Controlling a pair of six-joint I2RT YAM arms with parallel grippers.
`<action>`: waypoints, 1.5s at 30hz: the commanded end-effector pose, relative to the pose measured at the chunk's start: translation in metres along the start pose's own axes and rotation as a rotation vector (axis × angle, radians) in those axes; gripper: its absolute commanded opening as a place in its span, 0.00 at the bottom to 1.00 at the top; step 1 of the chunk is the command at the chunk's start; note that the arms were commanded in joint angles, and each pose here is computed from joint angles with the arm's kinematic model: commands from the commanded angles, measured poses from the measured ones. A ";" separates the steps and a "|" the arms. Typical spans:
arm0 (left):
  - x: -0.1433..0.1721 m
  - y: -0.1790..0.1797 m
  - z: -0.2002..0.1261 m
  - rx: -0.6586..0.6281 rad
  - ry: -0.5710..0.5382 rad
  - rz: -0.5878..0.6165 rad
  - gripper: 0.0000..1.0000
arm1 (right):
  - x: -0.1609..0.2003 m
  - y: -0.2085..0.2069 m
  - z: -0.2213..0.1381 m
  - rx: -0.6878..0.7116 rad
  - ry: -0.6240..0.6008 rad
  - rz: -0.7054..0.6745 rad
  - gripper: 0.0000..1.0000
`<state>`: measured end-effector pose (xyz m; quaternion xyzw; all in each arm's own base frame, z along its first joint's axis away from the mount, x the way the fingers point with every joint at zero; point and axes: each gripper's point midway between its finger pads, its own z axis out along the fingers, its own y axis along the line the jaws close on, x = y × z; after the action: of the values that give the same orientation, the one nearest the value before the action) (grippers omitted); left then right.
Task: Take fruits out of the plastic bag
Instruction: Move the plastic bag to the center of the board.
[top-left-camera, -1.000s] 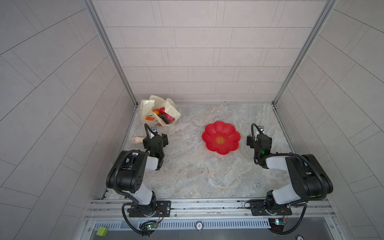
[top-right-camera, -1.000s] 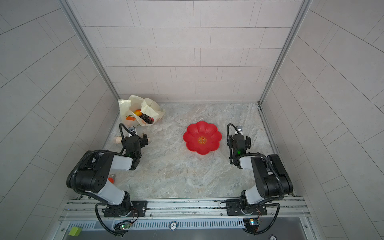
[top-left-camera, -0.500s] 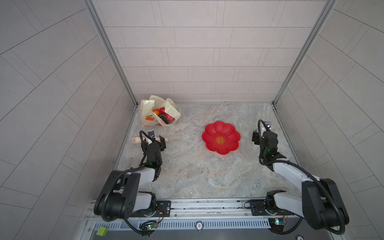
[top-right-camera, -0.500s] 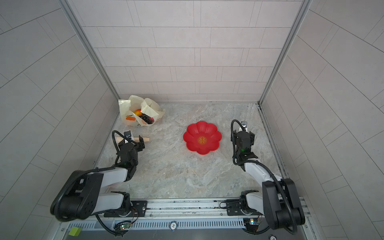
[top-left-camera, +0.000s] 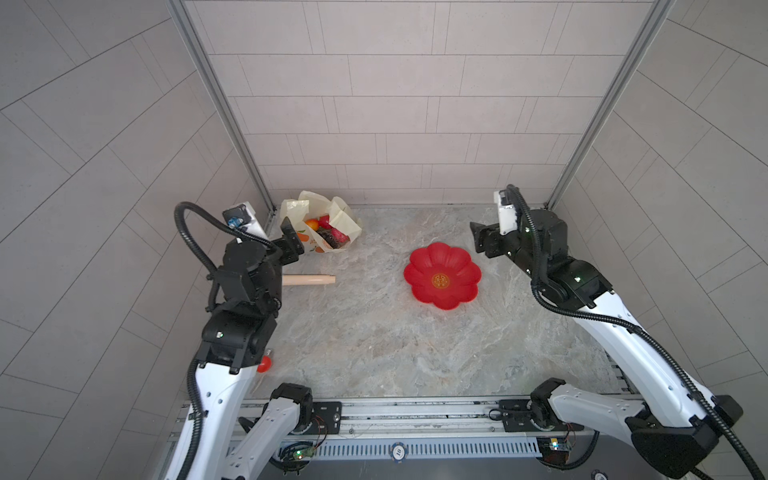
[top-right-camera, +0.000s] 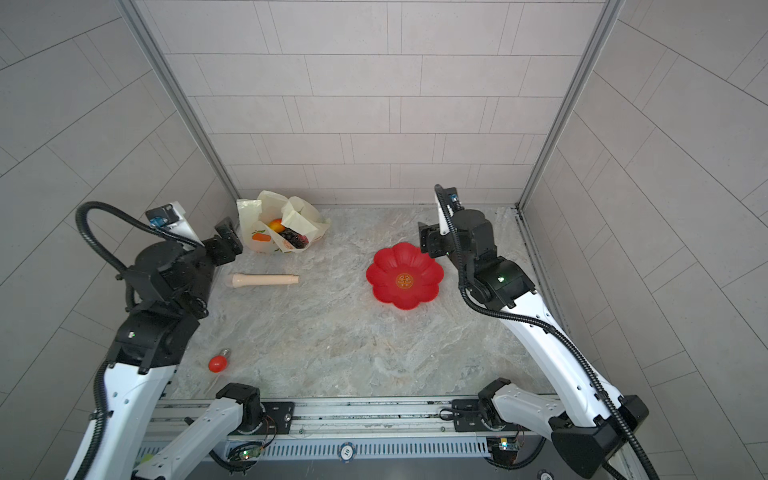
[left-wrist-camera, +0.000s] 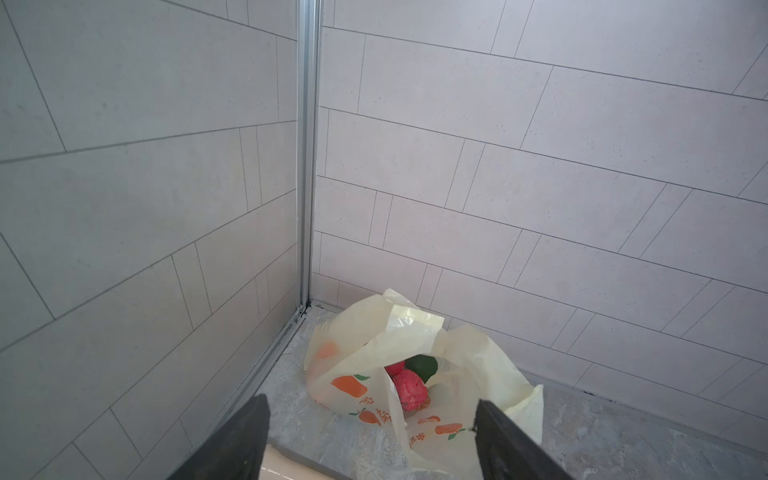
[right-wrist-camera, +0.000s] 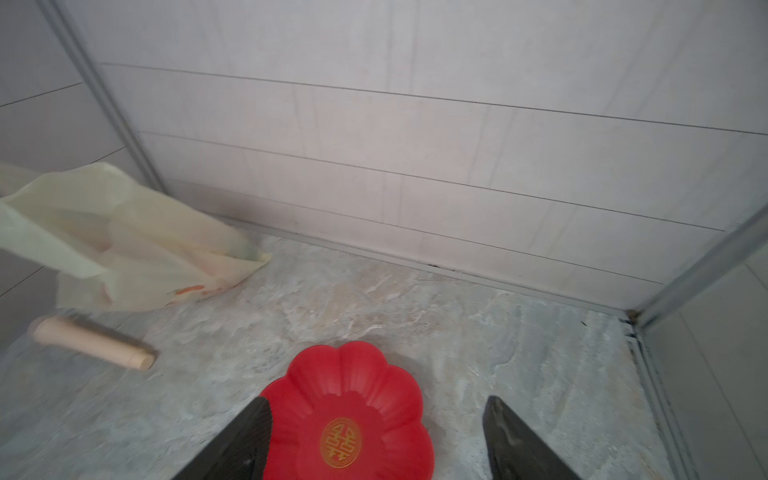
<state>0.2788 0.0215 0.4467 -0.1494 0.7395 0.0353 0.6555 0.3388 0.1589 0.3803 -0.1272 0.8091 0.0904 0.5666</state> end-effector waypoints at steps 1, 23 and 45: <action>0.043 0.004 -0.006 -0.026 0.333 0.148 0.84 | 0.019 0.040 0.007 -0.085 0.152 -0.056 0.85; 0.059 -0.019 0.113 0.013 0.648 0.231 0.83 | 0.017 0.140 0.047 -0.305 0.215 -0.037 0.86; 0.052 -0.086 0.128 0.326 0.634 0.134 0.07 | -0.001 0.156 0.057 -0.321 0.204 -0.041 0.86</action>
<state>0.4286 -0.0119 0.3645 -0.0179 0.9247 -0.0210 0.3797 0.3428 0.3160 0.3571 -0.2380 0.8357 0.1887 0.4576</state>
